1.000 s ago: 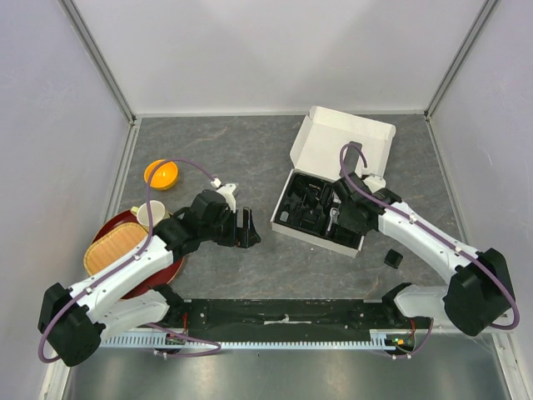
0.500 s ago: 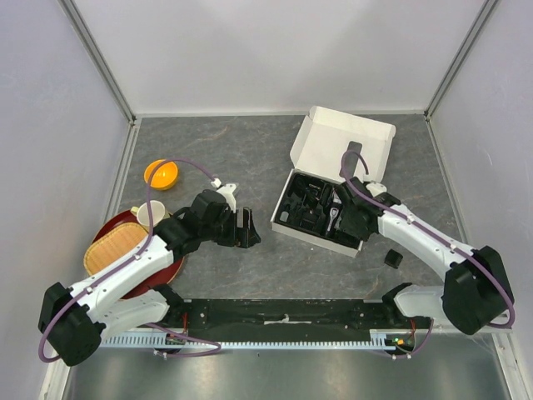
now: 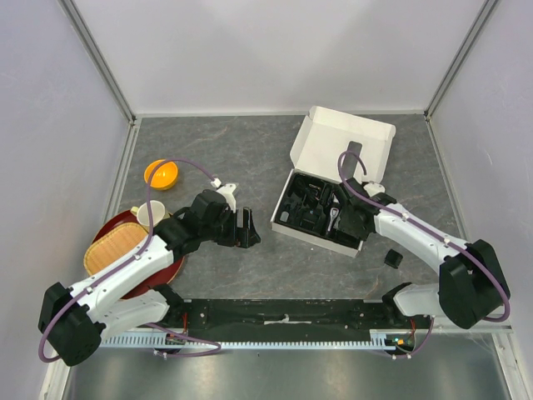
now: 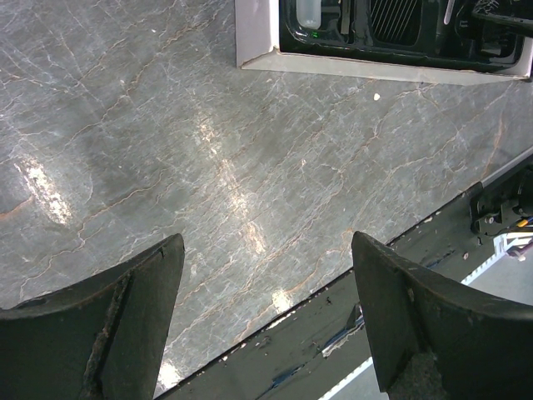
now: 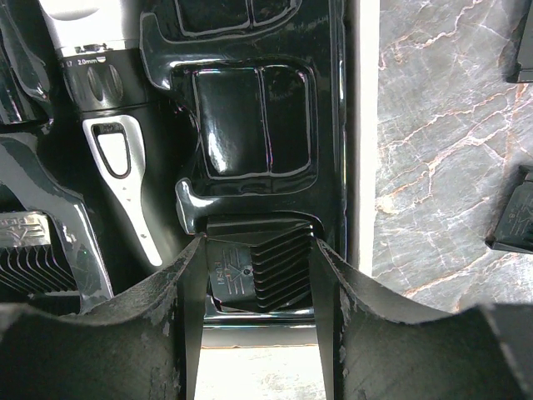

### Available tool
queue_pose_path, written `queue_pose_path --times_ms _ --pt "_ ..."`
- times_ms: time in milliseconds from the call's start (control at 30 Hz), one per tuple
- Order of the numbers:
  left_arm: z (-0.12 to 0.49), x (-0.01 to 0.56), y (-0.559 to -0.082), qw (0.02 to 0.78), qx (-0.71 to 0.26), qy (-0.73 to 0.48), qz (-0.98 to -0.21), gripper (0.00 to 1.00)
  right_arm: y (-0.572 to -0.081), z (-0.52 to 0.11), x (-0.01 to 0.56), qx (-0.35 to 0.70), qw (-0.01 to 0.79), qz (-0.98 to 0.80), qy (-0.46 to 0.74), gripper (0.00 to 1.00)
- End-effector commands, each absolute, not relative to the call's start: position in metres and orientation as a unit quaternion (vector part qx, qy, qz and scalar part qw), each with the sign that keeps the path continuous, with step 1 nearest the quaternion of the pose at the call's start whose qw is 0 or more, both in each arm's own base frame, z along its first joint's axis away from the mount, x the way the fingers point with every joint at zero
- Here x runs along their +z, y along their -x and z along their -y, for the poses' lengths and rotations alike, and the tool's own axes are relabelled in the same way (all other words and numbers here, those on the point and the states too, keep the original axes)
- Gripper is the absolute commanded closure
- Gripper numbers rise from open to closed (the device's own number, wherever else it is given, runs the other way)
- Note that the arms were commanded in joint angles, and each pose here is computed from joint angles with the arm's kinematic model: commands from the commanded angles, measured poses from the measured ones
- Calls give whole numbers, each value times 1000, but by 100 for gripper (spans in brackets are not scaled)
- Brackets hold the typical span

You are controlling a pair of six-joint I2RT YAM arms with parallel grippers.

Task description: Sort the hair-cutting tools

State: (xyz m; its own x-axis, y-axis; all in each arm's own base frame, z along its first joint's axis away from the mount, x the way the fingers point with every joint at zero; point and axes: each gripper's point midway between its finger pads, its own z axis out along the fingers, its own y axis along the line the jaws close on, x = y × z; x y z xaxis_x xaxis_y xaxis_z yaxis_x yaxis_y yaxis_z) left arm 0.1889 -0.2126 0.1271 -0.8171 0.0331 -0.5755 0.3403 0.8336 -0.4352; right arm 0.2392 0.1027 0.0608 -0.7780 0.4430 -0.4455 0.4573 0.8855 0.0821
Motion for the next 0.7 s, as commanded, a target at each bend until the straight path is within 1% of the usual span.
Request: queue_pose_path --times_ms 0,100,133,233,367,533,567,667 --pt "215 140 -196 305 -271 -104 -907 12 -242 -94 60 -33 245 -938 -242 56" --pt "215 140 -196 305 -270 -103 -907 12 -239 -96 58 -29 239 -941 -239 45" --pt "214 140 -196 305 -270 -103 -907 12 -239 -96 60 -26 241 -940 -239 38" --pt "214 138 -196 304 -268 -102 -909 12 -241 -98 65 -18 248 -938 -242 29" --pt "216 140 -196 303 -272 -103 -907 12 -245 -99 74 -14 256 -935 -243 26" --pt "215 141 -196 307 -273 -104 -906 12 -250 -99 91 -9 270 -933 -238 27" --pt "215 142 -195 307 -274 -103 -906 12 -250 -98 94 -11 273 -932 -238 27" --pt "215 141 -195 306 -273 -103 -906 12 -252 -97 100 -10 280 -932 -229 34"
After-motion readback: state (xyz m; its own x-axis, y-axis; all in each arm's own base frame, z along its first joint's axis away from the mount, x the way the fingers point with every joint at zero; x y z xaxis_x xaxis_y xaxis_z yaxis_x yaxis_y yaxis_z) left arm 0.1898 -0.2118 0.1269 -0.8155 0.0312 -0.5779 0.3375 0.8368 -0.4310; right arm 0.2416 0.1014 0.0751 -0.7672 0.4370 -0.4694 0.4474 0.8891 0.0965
